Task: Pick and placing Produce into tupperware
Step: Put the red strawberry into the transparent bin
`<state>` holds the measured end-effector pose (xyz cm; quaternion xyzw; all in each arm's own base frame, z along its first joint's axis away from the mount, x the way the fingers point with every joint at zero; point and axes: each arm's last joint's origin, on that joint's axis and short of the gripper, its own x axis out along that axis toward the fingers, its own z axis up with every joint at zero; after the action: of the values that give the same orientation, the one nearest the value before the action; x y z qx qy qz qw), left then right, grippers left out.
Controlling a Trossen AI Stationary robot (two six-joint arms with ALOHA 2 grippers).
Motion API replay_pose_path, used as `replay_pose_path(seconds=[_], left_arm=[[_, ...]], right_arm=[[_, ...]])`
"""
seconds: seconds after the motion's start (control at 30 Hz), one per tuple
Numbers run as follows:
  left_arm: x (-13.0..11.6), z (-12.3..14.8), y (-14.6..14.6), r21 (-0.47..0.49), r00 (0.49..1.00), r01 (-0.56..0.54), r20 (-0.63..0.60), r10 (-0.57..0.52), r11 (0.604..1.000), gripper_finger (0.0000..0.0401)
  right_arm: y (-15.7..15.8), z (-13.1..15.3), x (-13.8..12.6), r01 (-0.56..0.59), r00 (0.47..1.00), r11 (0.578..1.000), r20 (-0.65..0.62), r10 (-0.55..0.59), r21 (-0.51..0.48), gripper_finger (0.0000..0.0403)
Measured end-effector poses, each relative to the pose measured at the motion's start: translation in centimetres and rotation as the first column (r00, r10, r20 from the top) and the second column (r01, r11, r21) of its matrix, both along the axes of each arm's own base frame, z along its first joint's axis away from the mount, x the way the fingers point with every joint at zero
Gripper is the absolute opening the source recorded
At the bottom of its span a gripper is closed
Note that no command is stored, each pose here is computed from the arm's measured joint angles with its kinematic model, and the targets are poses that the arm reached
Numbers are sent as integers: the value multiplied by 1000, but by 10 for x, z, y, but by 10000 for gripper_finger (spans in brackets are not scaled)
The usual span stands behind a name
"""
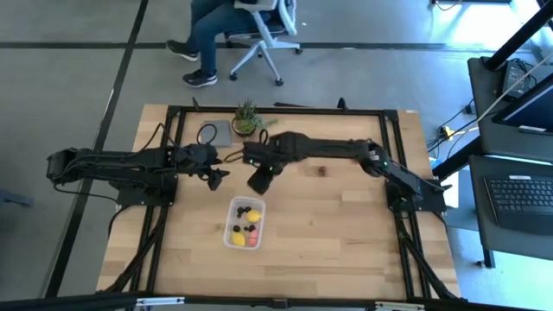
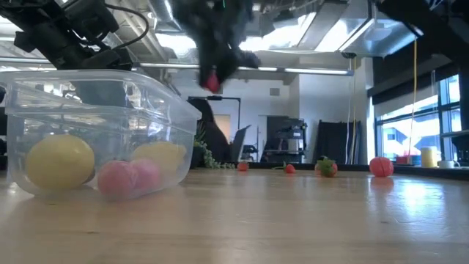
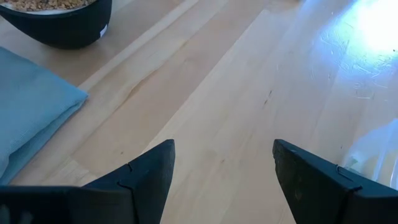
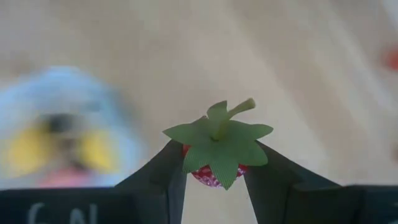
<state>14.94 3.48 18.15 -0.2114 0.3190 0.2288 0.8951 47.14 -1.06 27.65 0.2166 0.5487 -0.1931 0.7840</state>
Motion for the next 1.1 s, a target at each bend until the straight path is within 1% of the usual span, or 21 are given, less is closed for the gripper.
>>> replay_pose_path(seconds=[0.07,0.17,0.27,0.43,0.6,0.67,0.77,0.83,0.93,1.0,1.1], left_arm=[[0,0,0,1,1000,0,1,0,1000,261],[0,0,0,1,1000,0,0,0,1000,261],[0,0,0,2,1000,1,0,-1,1000,261],[0,0,0,2,1000,1,-1,-1,1000,261],[0,0,0,10,1000,-8,-1,8,1000,261],[0,0,0,11,1000,-10,-1,10,1000,261],[0,0,0,11,1000,-10,-1,10,1000,261],[0,0,0,11,1000,-10,-1,10,1000,261],[0,0,0,10,1000,-11,-1,11,1000,261],[0,0,0,10,1000,-11,-1,11,1000,261],[0,0,0,10,1000,-11,-1,11,1000,261]], right_arm=[[19,9,5,-57,994,998,97,54,25,134],[49,17,12,-125,970,992,213,117,24,134],[74,12,18,-168,954,985,256,155,27,134],[102,-27,28,-216,959,976,192,206,31,134],[114,-59,36,-243,963,968,135,234,55,134],[114,-66,37,-243,965,969,118,235,56,134],[114,-67,36,-245,965,967,109,238,64,135],[114,-67,36,-246,965,967,106,238,64,157],[112,-68,36,-236,968,969,103,228,67,216],[112,-68,36,-226,971,970,103,217,87,250],[110,-68,37,-225,971,970,103,215,96,285]])
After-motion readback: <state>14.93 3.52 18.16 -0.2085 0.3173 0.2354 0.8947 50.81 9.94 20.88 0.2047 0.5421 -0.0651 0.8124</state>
